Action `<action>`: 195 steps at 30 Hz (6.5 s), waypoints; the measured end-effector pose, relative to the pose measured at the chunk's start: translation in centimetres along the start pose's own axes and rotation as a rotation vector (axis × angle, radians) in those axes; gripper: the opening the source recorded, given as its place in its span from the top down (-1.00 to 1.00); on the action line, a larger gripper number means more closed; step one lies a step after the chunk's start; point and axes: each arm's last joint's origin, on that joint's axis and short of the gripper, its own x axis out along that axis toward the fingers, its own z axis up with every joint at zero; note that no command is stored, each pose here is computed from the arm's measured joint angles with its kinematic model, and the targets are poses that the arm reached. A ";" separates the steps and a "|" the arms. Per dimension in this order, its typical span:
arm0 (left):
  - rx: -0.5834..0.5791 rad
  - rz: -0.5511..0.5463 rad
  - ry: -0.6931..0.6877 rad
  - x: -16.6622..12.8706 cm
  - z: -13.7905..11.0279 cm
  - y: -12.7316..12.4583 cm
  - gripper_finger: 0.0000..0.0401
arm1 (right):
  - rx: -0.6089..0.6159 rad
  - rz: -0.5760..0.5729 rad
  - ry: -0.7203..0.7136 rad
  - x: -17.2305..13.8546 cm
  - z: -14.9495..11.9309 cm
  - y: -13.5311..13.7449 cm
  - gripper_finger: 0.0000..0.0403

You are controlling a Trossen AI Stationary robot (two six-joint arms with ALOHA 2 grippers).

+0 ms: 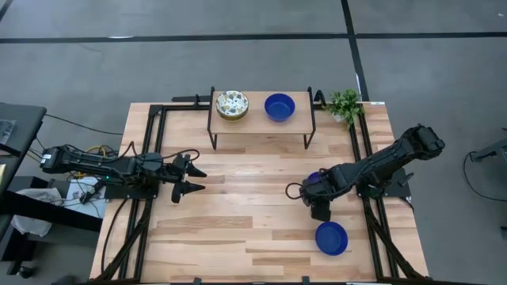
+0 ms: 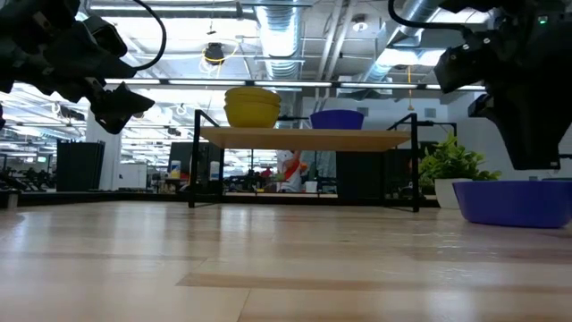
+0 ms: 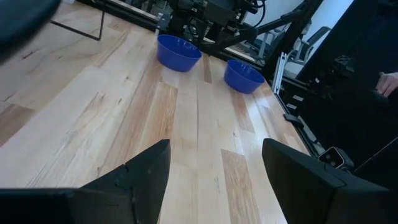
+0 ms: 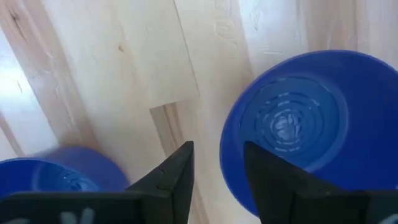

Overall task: Pick & Place Mini bowls
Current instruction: Stack the top blue bowl on the blue bowl on the shelf, then stack the blue bowl on the blue bowl on the shelf

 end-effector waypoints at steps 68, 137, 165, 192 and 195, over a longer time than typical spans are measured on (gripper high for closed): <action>-0.017 -0.007 0.041 0.3 -0.3 0.1 -0.26 | -0.639 -0.294 -0.320 -20.0 8.1 -3.6 1.00; -0.019 0.000 0.048 0.4 -0.4 0.1 -0.26 | -0.470 -0.220 -0.131 -15.8 16.8 -20.3 1.00; -0.019 -0.001 0.047 0.4 -0.4 0.1 -0.26 | -0.392 -0.217 -0.169 -15.9 17.1 -20.3 0.73; -0.018 0.000 0.047 0.4 -0.4 0.1 -0.26 | -0.353 -0.295 -0.227 -18.8 16.7 -19.8 0.65; -0.018 0.000 0.047 0.4 -0.4 0.1 -0.26 | -0.286 -0.292 -0.209 -18.8 16.4 -20.2 0.65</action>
